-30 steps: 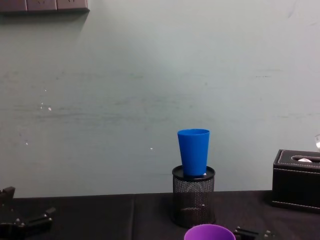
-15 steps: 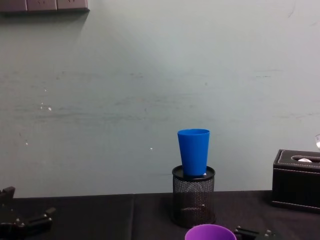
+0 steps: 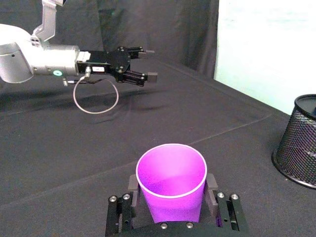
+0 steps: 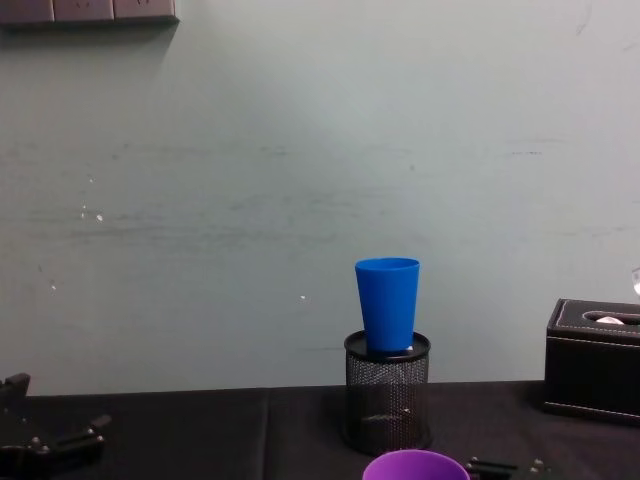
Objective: Pick up one cup with a gripper and tap it against the other cup.
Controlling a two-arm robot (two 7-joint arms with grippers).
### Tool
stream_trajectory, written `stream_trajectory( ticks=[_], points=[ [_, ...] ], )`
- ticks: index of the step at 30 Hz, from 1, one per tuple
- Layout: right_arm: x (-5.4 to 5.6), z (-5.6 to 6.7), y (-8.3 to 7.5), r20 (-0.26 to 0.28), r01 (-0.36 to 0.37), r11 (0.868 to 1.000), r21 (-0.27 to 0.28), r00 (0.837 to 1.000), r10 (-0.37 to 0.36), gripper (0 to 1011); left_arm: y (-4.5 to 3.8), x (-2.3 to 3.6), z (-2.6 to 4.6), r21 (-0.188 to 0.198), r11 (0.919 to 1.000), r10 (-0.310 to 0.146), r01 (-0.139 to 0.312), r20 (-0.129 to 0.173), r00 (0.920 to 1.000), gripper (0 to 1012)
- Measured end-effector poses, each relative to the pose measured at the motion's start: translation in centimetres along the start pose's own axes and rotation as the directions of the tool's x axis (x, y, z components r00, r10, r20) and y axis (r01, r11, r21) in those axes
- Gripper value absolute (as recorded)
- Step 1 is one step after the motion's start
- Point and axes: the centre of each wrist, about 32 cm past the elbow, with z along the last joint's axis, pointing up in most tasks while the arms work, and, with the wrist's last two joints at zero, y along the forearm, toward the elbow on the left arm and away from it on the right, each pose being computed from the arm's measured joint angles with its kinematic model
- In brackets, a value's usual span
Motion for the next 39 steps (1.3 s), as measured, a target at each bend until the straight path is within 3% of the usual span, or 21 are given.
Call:
stream_trajectory(
  ticks=[18, 25, 39],
  points=[
    [0.0, 0.2, -0.1, -0.003, -0.002, 1.000, -0.004, 1.000, 0.002, 728, 0.00, 0.00, 0.00, 0.000, 1.0000, 0.000, 0.000, 0.000, 1.0000, 1011],
    [0.0, 1.3, -0.3, -0.039, 0.011, 1.000, -0.023, 0.999, -0.012, 729, 0.00, 0.00, 0.00, 0.000, 1.0000, 0.000, 0.000, 0.000, 1.0000, 1011],
    [0.2, 7.3, -1.5, -0.102, 0.054, 0.998, -0.022, 0.993, -0.056, 729, 0.00, 0.00, 0.00, 0.000, 1.0000, 0.000, 0.000, 0.000, 1.0000, 1012]
  ],
)
